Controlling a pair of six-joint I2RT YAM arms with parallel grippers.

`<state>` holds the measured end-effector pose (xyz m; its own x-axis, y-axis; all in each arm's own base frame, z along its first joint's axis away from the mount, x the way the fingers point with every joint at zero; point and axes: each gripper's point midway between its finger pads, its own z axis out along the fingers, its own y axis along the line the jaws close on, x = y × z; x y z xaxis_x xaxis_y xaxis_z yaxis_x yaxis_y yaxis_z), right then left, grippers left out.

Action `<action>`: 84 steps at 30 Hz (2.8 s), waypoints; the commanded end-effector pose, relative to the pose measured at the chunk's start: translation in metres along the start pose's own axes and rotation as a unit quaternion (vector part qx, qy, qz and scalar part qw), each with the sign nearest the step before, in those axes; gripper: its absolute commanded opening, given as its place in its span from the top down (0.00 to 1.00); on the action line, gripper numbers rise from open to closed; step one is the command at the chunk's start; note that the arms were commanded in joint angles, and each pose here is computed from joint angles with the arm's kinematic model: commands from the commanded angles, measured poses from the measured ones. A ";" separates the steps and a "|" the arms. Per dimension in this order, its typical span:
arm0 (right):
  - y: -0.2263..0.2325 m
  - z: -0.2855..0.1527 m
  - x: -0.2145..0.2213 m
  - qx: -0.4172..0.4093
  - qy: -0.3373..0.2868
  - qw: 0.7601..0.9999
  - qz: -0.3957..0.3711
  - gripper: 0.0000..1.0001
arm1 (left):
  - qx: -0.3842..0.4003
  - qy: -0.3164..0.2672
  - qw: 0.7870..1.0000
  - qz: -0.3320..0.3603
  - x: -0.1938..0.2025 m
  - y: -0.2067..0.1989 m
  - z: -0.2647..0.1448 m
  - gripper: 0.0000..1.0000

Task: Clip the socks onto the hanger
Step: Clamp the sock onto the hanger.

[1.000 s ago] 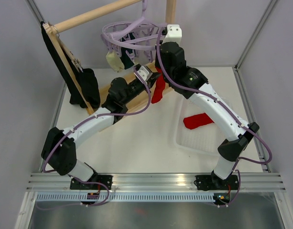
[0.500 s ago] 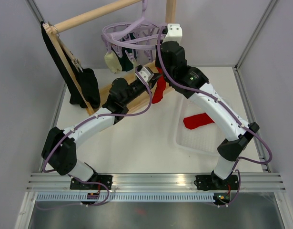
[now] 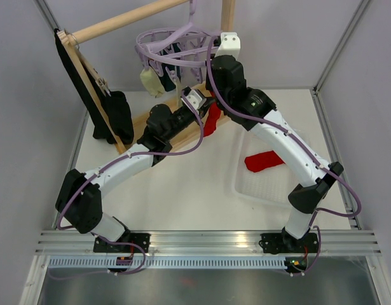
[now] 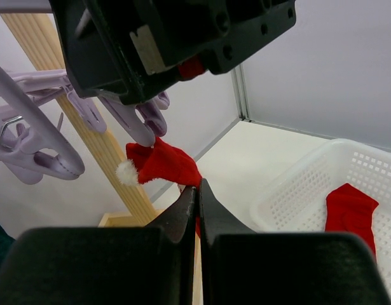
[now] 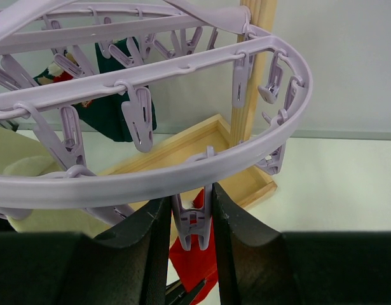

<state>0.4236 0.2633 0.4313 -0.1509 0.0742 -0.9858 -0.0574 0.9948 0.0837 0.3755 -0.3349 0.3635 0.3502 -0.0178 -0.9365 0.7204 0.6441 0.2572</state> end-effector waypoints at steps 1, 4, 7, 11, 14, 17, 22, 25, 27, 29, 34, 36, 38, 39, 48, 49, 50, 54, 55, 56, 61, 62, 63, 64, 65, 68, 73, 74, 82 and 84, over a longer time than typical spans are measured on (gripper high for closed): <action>-0.005 -0.003 -0.015 0.013 -0.015 1.000 0.014 1.00 | -0.019 -0.048 0.998 0.034 -0.041 0.011 0.001 0.98; -0.006 -0.001 -0.014 0.017 -0.014 1.000 0.012 1.00 | -0.021 -0.049 0.998 0.037 -0.042 0.011 0.001 0.98; -0.007 -0.001 -0.013 0.021 -0.014 1.000 0.011 1.00 | -0.020 -0.050 0.998 0.039 -0.043 0.011 0.000 0.98; -0.009 -0.002 -0.016 0.026 -0.017 0.999 0.012 1.00 | -0.021 -0.051 0.998 0.041 -0.044 0.010 -0.002 0.98; -0.010 -0.002 -0.016 0.029 -0.018 0.999 0.011 1.00 | -0.022 -0.055 0.997 0.043 -0.046 0.010 -0.004 0.98; -0.012 -0.001 -0.016 0.035 -0.019 0.999 0.011 1.00 | -0.022 -0.055 0.997 0.044 -0.046 0.008 -0.006 0.98; -0.012 -0.001 -0.017 0.036 -0.020 0.999 0.013 1.00 | -0.024 -0.054 0.997 0.044 -0.045 0.006 -0.010 0.98; -0.012 -0.001 -0.016 0.036 -0.018 0.999 0.012 1.00 | -0.026 -0.052 0.997 0.045 -0.044 0.007 -0.011 0.98; -0.012 -0.001 -0.016 0.038 -0.019 0.999 0.012 1.00 | -0.027 -0.049 0.997 0.046 -0.042 0.007 -0.011 0.98; -0.012 -0.001 -0.016 0.038 -0.019 0.999 0.012 1.00 | -0.028 -0.046 0.998 0.046 -0.039 0.007 -0.012 0.98; -0.013 0.000 -0.017 0.041 -0.019 0.999 0.011 1.00 | -0.030 -0.043 0.998 0.045 -0.035 0.006 -0.013 0.98; -0.012 0.001 -0.016 0.041 -0.017 0.999 0.010 1.00 | -0.036 -0.043 0.997 0.048 -0.036 0.008 -0.013 0.98; -0.012 0.001 -0.015 0.040 -0.016 0.999 0.009 1.00 | -0.039 -0.045 0.997 0.050 -0.036 0.009 -0.013 0.98; -0.012 0.002 -0.015 0.041 -0.016 0.999 0.009 1.00 | -0.042 -0.046 0.997 0.054 -0.038 0.010 -0.014 0.98; -0.011 0.004 -0.012 0.044 -0.012 0.999 0.005 1.00 | -0.055 -0.038 0.994 0.086 -0.033 0.010 -0.011 0.98; -0.010 0.004 -0.011 0.044 -0.011 0.999 0.004 1.00 | -0.057 -0.037 0.994 0.089 -0.033 0.010 -0.011 0.98; -0.011 0.005 -0.012 0.046 -0.011 0.999 0.003 1.00 | -0.057 -0.035 0.993 0.096 -0.032 0.008 -0.010 0.98; -0.013 0.005 -0.013 0.052 -0.013 0.999 0.003 1.00 | -0.062 -0.027 0.992 0.109 -0.027 0.007 -0.009 0.98; -0.012 0.004 -0.013 0.051 -0.012 0.999 0.002 1.00 | -0.064 -0.027 0.992 0.110 -0.028 0.007 -0.009 0.98; -0.013 0.004 -0.013 0.052 -0.013 0.999 0.002 1.00 | -0.063 -0.027 0.991 0.111 -0.027 0.006 -0.009 0.98; -0.013 0.005 -0.013 0.053 -0.011 0.999 0.000 1.00 | -0.074 -0.024 0.990 0.115 -0.025 0.008 -0.010 0.98; -0.013 0.004 -0.014 0.052 -0.011 0.999 -0.001 1.00 | -0.079 -0.023 0.990 0.115 -0.025 0.009 -0.010 0.98; -0.014 0.004 -0.013 0.053 -0.010 0.999 -0.002 1.00 | -0.082 -0.025 0.990 0.116 -0.027 0.010 -0.010 0.98; -0.013 0.004 -0.012 0.052 -0.009 0.999 -0.003 1.00 | -0.085 -0.026 0.989 0.119 -0.027 0.012 -0.009 0.98; -0.014 0.004 -0.013 0.053 -0.009 0.999 -0.003 1.00 | -0.089 -0.027 0.988 0.119 -0.029 0.013 -0.009 0.98; -0.014 0.005 -0.011 0.054 -0.007 0.999 -0.007 1.00 | -0.090 -0.032 0.988 0.123 -0.031 0.013 -0.008 0.98; -0.014 0.005 -0.012 0.057 -0.008 0.998 -0.008 1.00 | -0.085 -0.031 0.987 0.134 -0.030 0.009 -0.007 0.98; -0.014 0.005 -0.012 0.057 -0.008 0.998 -0.009 1.00 | -0.085 -0.029 0.987 0.135 -0.029 0.009 -0.007 0.98; -0.015 0.006 -0.013 0.063 -0.009 0.998 -0.009 1.00 | -0.076 -0.026 0.986 0.145 -0.024 0.001 -0.007 0.98; -0.014 0.007 -0.011 0.064 -0.007 0.998 -0.010 1.00 | -0.086 -0.021 0.985 0.145 -0.023 0.004 -0.008 0.98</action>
<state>0.4302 0.2569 0.4277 -0.1694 0.0293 -0.9851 0.0148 0.9995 0.0272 0.3634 -0.3288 0.3798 0.5222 0.1351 -0.8421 0.5213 0.7308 0.4405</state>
